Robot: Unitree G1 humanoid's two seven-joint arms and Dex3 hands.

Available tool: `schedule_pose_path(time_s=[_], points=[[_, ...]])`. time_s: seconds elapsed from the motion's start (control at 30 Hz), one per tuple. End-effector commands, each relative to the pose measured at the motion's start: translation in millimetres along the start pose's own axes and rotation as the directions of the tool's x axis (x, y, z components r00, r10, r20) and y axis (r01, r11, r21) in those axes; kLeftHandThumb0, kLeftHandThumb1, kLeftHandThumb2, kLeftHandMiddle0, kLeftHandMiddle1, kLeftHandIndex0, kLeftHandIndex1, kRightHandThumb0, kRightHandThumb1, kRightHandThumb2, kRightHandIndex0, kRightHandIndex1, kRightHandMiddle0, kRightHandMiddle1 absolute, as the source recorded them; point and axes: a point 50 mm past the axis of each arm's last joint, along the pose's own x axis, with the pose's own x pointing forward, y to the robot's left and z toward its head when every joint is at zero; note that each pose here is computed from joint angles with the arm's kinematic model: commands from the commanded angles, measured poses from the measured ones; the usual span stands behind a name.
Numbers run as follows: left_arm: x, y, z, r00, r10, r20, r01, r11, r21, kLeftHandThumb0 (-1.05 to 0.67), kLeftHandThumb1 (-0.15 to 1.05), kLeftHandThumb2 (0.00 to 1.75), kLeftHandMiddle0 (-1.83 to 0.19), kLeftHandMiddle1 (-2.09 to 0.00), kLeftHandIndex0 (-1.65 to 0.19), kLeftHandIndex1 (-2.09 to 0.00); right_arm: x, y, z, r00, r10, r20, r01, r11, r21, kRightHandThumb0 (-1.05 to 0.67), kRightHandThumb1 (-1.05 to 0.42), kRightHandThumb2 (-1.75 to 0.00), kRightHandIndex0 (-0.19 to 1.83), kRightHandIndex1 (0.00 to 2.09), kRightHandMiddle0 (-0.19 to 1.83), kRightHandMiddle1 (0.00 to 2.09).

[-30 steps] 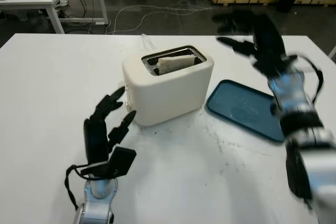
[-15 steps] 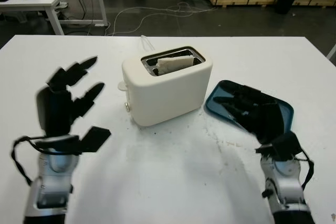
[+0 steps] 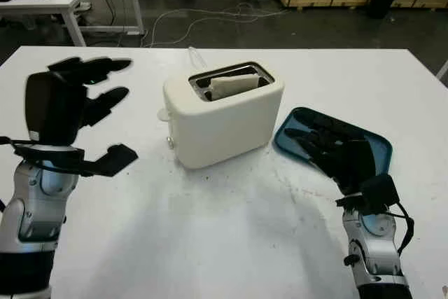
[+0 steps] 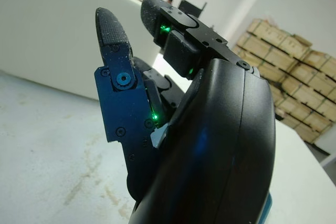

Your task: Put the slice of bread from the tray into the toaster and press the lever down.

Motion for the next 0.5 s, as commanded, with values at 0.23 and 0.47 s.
schedule_pose_path(time_s=[0.23,0.47], points=[[3.1,-20.4,-2.5,0.99,-0.093,0.102,0.079,0.988,0.129,-0.37,0.81,0.0,-1.0,-1.4,-1.25,-0.04,5.4,0.1,1.5,1.0,-0.022,-0.006,0.022,1.0,0.012,-0.48,-0.88,0.0,0.95,0.08,0.94,0.01],[2.7,-26.7,-3.3,0.986,-0.082,0.146,0.055,0.982,0.181,-0.39,0.77,0.0,-0.98,-1.73,-1.25,-0.02,5.0,0.7,1.5,1.0,-0.019,-0.006,0.019,1.0,0.009,-0.48,-0.89,0.0,0.95,0.07,0.94,0.01]])
